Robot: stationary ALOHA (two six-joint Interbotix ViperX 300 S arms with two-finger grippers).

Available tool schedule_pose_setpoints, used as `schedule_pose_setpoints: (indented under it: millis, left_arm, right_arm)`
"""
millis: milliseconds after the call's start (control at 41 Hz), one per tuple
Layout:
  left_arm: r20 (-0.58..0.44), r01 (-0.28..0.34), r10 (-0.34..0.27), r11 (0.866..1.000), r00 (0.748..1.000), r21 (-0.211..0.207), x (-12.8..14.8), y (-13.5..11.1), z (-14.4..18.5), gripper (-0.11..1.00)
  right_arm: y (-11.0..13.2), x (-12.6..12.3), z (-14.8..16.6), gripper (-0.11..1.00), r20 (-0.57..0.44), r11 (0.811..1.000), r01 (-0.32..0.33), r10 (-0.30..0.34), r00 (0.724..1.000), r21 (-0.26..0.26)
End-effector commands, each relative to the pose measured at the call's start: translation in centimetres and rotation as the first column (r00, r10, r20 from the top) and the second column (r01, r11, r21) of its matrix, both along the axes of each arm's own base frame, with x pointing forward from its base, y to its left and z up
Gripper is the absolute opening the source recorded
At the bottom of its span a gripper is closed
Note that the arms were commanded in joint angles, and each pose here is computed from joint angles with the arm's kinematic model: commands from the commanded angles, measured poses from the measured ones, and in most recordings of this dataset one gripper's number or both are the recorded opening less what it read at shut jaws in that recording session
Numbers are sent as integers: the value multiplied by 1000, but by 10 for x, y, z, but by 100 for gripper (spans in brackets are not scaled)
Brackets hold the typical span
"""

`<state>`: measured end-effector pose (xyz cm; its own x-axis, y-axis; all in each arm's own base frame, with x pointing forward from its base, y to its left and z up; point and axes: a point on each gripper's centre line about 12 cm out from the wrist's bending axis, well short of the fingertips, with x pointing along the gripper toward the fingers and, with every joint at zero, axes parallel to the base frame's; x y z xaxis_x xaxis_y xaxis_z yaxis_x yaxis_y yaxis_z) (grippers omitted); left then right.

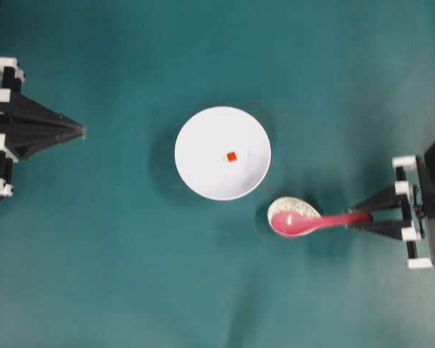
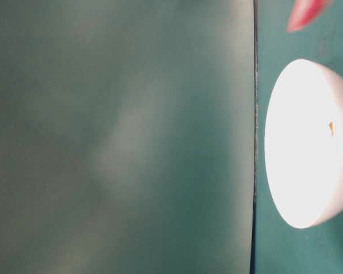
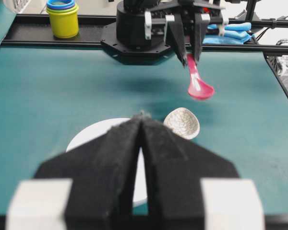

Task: Grip the spoon and scoop the red block from the bowl with right arm.
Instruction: 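Lift the pink spoon and swing it over the white bowl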

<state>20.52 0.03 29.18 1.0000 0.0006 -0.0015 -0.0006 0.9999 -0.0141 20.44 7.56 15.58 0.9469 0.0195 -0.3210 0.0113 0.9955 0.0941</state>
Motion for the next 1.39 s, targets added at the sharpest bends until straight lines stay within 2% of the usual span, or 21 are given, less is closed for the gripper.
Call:
schedule_pose_setpoints:
  millis: [0, 220, 463, 561, 683, 829, 902, 1000, 1098, 1366]
  left_arm:
    - [21, 2, -2, 1000, 1000, -2, 2, 0, 7, 1]
    - [18, 2, -2, 1000, 1000, -8, 2, 0, 7, 1]
    - [20, 2, -2, 1000, 1000, -9, 2, 0, 7, 1]
    - [20, 2, -2, 1000, 1000, -8, 2, 0, 7, 1]
    - [23, 2, -2, 1000, 1000, -9, 1, 0, 8, 1]
    - [28, 2, -2, 1000, 1000, -8, 0, 0, 9, 1]
    - [28, 2, -2, 1000, 1000, -8, 0, 0, 9, 1]
    - [29, 2, -2, 1000, 1000, -8, 0, 0, 9, 1]
    - [31, 2, -2, 1000, 1000, -8, 0, 0, 10, 1]
    - [34, 2, -2, 1000, 999, -6, -1, 0, 10, 1]
  right_arm:
    - [-6, 10, 20, 25, 11, 999, 3, -3, 1000, 34]
    - [-33, 28, 56, 25, -9, 997, 23, -22, 1000, 77]
    - [-64, 51, 91, 25, -101, 980, 20, 0, 995, 200]
    - [-75, 58, 104, 25, -126, 974, 11, 18, 992, 227]
    - [-87, 68, 118, 25, -154, 977, -12, 46, 987, 213]
    - [-100, 80, 133, 25, -184, 989, -47, 72, 980, 139]
    - [-103, 85, 137, 25, -209, 990, -53, 80, 975, 133]
    - [-110, 90, 137, 25, -258, 981, -18, 69, 964, 194]
    - [-114, 92, 138, 25, -308, 963, 31, 54, 950, 266]
    - [-115, 90, 153, 25, -404, 924, 144, 13, 915, 354]
